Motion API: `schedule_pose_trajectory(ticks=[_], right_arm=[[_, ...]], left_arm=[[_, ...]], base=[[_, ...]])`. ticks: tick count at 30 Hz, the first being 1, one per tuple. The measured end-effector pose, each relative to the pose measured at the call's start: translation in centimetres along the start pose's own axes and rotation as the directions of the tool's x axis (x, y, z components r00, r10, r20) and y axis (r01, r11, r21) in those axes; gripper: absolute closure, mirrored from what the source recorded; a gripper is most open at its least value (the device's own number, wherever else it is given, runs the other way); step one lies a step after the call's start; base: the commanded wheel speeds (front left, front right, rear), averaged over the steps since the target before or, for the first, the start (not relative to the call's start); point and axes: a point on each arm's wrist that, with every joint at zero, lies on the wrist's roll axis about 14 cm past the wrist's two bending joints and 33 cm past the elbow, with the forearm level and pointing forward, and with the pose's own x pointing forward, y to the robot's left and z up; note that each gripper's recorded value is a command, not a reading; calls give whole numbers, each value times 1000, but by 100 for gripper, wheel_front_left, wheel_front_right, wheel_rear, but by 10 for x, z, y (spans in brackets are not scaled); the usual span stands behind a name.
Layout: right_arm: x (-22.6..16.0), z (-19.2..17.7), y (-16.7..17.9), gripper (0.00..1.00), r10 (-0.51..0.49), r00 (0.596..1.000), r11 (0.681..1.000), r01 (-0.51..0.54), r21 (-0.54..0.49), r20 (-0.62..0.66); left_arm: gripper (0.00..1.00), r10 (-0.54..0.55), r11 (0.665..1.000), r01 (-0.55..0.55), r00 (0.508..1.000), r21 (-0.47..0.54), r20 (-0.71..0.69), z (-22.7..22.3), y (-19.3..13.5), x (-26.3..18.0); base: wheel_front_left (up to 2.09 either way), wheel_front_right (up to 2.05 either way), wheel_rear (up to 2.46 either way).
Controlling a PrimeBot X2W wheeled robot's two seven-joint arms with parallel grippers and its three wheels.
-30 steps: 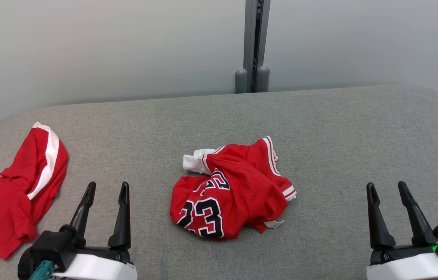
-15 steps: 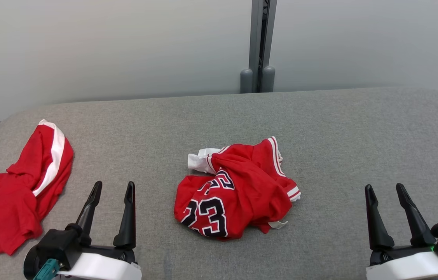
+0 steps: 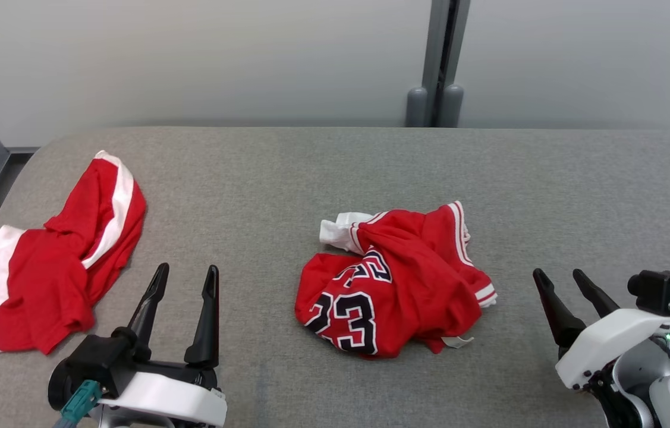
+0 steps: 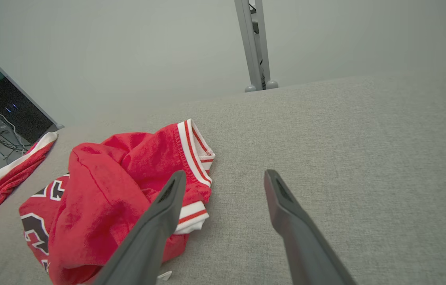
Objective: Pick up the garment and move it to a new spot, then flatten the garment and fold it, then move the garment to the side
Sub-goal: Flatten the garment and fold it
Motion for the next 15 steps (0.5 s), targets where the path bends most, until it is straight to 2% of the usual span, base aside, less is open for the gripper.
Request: schedule_pose_trajectory(ticks=[6, 15], right_arm=[[30, -28, 1, 0, 39, 982, 994, -20, 106, -182], [46, -78, 31, 0, 162, 903, 959, -49, 278, -398]], left_arm=[[0, 59, 998, -59, 998, 10, -3, 1, 19, -4], [0, 140, 990, -139, 990, 28, -15, -1, 45, -14]], base=[[0, 0, 0], [0, 0, 0]])
